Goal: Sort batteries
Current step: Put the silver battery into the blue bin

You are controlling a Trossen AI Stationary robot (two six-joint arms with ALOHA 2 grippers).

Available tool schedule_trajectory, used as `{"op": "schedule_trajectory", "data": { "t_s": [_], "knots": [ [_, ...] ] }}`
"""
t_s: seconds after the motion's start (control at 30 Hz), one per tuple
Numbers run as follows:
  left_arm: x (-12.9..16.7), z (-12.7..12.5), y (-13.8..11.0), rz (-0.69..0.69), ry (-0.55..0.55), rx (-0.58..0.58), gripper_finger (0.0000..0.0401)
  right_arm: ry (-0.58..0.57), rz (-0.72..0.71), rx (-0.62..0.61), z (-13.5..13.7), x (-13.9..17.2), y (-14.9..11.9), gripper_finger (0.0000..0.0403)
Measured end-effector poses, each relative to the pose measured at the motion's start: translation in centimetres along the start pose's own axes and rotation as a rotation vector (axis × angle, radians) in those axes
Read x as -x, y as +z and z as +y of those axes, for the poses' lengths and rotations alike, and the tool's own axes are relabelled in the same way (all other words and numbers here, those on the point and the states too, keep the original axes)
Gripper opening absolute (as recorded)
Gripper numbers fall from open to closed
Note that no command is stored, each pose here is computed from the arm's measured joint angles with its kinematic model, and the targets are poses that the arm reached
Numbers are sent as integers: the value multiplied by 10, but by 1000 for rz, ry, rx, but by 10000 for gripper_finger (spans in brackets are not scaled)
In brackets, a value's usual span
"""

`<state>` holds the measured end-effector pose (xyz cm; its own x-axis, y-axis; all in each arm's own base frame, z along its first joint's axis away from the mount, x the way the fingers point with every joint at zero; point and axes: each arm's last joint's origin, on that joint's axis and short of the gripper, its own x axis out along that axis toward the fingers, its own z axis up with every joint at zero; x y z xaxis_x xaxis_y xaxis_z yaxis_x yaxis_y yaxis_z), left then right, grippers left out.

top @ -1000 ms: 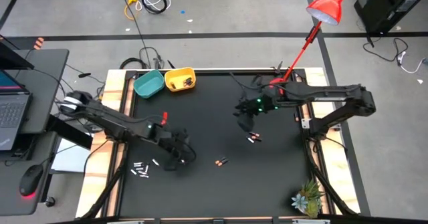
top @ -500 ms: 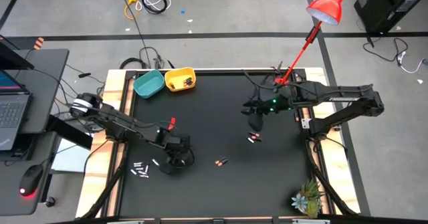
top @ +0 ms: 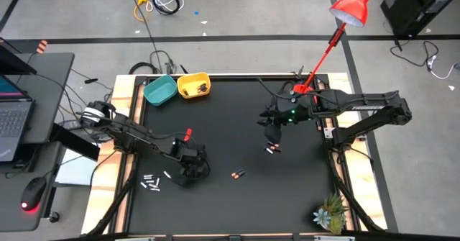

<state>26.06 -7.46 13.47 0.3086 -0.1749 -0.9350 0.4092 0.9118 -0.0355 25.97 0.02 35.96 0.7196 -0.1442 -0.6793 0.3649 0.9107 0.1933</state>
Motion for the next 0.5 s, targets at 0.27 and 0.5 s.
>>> {"op": "schedule_trajectory", "data": {
  "t_s": [0.27,0.5],
  "knots": [
    [0,1,-1,18,51,68,19,-23,-10,-17,-1,0,0,158],
    [12,1,2,15,65,205,16,-27,-12,-10,-1,0,0,158]
  ]
}}
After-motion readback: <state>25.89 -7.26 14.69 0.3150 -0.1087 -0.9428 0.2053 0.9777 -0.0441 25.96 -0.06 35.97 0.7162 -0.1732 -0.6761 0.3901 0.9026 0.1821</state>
